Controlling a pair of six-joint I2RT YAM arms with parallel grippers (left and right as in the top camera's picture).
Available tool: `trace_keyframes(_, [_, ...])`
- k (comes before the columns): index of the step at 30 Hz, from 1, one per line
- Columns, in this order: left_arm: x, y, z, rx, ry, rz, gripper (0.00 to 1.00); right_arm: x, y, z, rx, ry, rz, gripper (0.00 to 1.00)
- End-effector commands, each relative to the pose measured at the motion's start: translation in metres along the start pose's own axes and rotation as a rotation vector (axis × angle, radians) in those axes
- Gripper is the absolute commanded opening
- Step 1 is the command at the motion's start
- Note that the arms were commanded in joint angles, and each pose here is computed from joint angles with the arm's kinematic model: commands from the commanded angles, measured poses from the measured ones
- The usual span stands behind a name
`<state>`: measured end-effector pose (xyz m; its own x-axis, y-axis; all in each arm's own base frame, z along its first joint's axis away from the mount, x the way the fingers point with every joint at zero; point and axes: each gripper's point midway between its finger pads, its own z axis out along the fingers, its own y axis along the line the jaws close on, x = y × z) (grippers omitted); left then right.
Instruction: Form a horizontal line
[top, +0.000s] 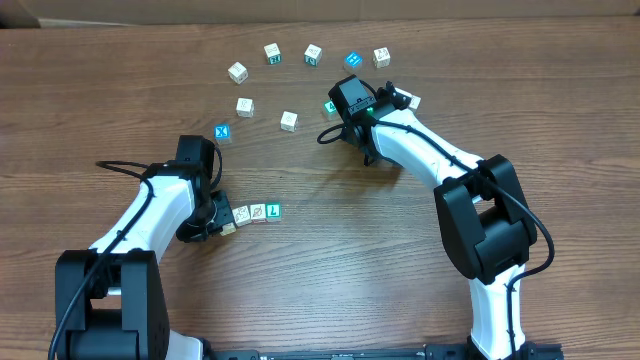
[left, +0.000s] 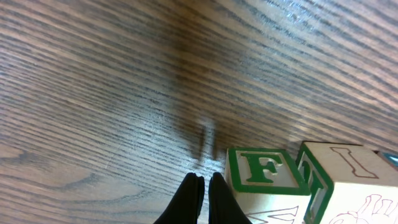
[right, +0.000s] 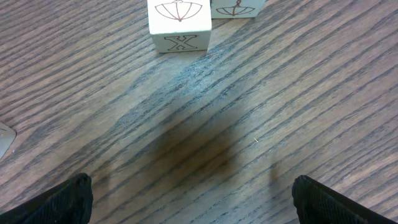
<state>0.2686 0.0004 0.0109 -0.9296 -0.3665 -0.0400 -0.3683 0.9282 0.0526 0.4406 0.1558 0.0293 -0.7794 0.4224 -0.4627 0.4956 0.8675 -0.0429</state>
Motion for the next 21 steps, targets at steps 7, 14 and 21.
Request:
trace_keyframes(7, [-0.005,0.001,0.005,-0.006,-0.020,-0.035,0.04,-0.007,-0.001,-0.010,-0.009,-0.023,0.014,1.00])
trace_keyframes(14, [-0.013,-0.003,0.004,0.010,-0.053,-0.040,0.05,-0.007,-0.001,-0.010,-0.009,-0.023,0.014,1.00])
trace_keyframes(21, [-0.019,-0.006,0.004,0.021,-0.077,-0.044,0.05,-0.007,-0.001,-0.010,-0.009,-0.023,0.014,1.00])
